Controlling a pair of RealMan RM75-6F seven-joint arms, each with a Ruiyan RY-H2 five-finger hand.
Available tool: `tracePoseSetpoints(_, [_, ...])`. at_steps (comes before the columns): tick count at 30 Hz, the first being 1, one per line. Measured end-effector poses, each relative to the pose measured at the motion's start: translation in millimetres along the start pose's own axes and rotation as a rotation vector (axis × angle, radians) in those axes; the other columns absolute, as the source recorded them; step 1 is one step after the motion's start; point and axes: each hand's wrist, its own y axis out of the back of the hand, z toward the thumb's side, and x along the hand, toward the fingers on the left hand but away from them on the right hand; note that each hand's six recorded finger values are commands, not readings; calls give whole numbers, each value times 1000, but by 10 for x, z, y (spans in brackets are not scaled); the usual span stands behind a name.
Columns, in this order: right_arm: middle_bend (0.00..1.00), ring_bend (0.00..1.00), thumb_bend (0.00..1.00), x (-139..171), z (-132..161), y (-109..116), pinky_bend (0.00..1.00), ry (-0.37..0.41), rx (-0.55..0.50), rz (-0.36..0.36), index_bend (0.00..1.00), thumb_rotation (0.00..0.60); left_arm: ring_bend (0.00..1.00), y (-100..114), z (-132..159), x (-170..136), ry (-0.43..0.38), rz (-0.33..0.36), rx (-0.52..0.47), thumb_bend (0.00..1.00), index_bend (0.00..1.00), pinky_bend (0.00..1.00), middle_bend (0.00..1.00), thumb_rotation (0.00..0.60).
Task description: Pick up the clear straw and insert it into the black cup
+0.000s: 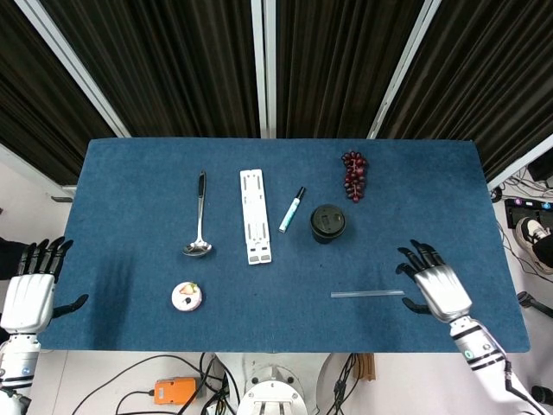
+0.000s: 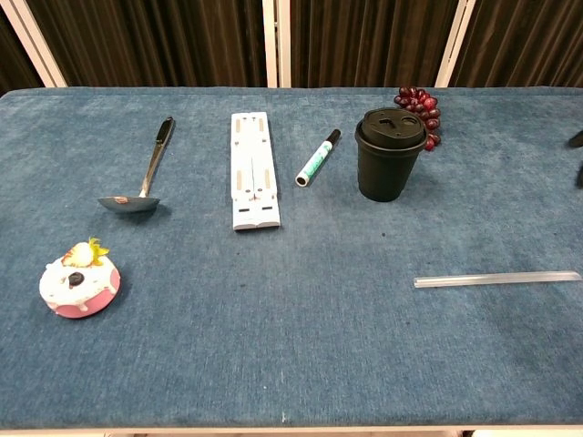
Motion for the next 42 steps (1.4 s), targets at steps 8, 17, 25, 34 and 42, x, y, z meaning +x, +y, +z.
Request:
tracePoseSetpoints(8, [199,61,405,-398,587,-404,159,88,174,68,490,600,14,-61,-45,5,14,-13,-2,58,89,0,81,600])
tracePoseSetpoints(17, [213,61,445,-489,754,-611,159,100,257,100,533,600,13,-95,-85,17,22,-17,-5,57,89,0,81,600])
tracePoseSetpoints(25, [222,61,482,-490,724,-654,159,87,259,117,547,600,12,-109,-92,19,23,-17,-5,58,88,0,81,600])
tracePoseSetpoints(34, [248,80,533,-508,729,-666,159,90,233,125,592,600,12,-97,-94,25,25,-17,2,58,88,0,81,600])
tracePoseSetpoints(42, [302,119,575,-519,725,-612,173,90,211,98,670,600,13,-91,-94,31,26,-19,5,58,88,0,81,600])
